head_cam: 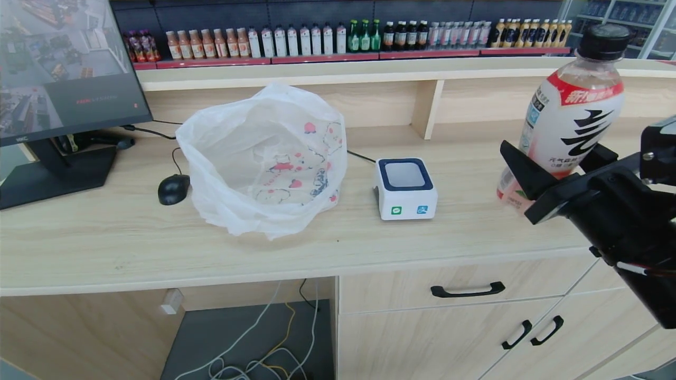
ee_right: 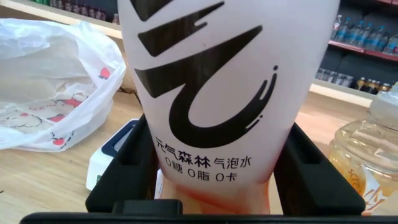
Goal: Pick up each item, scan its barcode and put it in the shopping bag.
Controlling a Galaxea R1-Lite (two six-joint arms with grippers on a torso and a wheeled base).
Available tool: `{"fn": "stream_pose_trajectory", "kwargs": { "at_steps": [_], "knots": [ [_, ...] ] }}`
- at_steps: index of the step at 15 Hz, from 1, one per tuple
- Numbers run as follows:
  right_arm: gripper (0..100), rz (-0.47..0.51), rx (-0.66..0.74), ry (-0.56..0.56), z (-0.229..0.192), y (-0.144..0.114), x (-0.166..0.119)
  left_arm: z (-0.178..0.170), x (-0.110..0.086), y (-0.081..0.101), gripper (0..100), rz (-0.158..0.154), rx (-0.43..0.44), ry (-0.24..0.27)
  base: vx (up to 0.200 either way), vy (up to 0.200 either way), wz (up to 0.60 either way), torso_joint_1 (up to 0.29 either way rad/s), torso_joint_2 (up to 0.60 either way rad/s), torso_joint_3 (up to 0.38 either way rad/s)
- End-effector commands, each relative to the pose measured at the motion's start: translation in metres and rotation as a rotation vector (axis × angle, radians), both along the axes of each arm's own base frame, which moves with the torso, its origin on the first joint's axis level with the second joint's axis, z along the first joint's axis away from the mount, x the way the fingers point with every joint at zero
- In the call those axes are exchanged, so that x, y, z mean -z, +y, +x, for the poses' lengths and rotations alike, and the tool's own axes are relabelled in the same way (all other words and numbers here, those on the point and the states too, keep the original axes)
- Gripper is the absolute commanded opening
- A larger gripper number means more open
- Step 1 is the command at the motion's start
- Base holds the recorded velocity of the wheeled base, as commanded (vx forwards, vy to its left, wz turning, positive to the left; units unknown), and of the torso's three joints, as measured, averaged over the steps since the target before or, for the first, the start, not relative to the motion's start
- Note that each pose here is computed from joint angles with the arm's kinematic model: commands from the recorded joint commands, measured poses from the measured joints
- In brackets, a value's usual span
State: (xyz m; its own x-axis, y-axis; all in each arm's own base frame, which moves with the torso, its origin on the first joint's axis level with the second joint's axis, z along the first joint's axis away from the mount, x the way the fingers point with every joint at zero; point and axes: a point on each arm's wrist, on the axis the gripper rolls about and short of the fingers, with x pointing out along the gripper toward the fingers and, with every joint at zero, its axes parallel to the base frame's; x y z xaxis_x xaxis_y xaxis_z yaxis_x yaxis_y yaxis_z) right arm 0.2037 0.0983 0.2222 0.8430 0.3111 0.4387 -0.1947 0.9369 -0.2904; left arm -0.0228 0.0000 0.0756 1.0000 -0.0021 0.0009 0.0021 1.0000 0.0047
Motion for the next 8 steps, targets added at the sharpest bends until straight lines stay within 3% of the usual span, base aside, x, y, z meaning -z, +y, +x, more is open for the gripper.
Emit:
{"fn": "stream_pose_trajectory", "kwargs": {
  "at_steps": [1,8],
  "knots": [
    [0,0.005,0.001,-0.03,0.009,0.005,-0.015,0.0,0.0,0.0,100,0.0,0.001,-0.001,0.0,0.0,0.0,0.0,0.0,0.0],
    [0,-0.115,0.024,0.004,0.031,0.021,-0.057,0.0,0.0,0.0,100,0.0,0.001,-0.001,0.0,0.0,0.0,0.0,0.0,0.0]
  ]
}}
